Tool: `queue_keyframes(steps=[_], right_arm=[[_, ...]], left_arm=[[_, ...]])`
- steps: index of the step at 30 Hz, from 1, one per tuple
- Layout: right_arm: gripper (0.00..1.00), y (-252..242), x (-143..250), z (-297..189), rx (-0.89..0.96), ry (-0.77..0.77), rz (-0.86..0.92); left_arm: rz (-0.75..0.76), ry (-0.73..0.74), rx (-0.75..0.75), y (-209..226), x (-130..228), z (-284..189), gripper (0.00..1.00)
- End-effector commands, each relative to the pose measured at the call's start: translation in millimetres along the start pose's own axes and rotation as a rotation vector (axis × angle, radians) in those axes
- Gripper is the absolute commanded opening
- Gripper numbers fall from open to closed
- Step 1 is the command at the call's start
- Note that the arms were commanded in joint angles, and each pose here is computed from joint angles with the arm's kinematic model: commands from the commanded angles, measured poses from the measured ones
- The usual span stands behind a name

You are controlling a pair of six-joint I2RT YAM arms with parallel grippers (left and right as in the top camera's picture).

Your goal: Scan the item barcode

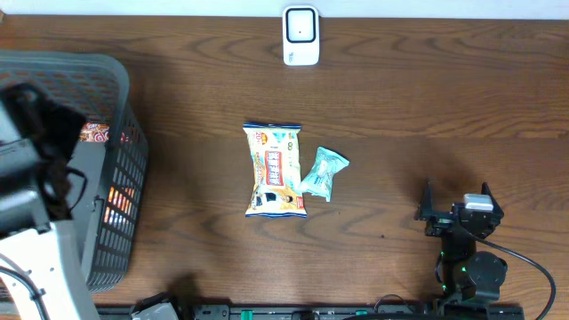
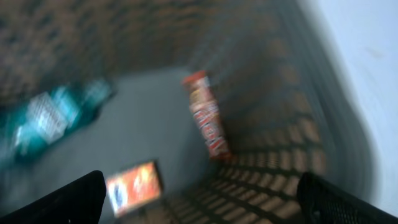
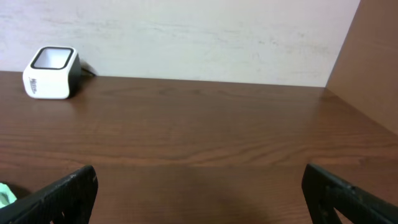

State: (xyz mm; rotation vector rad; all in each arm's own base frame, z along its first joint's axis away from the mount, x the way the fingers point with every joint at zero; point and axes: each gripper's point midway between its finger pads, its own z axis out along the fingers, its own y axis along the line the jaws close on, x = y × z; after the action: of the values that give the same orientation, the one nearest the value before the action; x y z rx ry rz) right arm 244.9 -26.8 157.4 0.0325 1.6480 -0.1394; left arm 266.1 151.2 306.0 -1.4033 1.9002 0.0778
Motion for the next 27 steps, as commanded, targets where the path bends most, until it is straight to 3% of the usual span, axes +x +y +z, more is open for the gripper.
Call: queue_keyframes(steps=[1, 6, 8, 15, 17, 27], right_arm=[[0.99, 0, 1, 0, 0.0, 0.0, -0.012], [0.99, 0, 1, 0, 0.0, 0.0, -0.012], [0.99, 0, 1, 0, 0.0, 0.0, -0.012], [0.99, 0, 1, 0, 0.0, 0.0, -0.012], [0.99, 0, 1, 0, 0.0, 0.0, -0.012], [0.99, 0, 1, 0, 0.0, 0.0, -0.012]], left_arm=[[-0.456, 0.174, -0.073, 25, 17, 23, 0.98], [-0.696, 0.267, -0.253, 51, 39, 46, 0.98], [-0.687, 0.288, -0.285, 53, 43, 55, 0.98], [-0.208, 0.401, -0.366, 73, 55, 95, 0.98], [-0.135, 0.46, -0.394, 78, 65, 107, 0.98], [-0.097, 0.717, -0.583, 107, 117, 145, 0.98]])
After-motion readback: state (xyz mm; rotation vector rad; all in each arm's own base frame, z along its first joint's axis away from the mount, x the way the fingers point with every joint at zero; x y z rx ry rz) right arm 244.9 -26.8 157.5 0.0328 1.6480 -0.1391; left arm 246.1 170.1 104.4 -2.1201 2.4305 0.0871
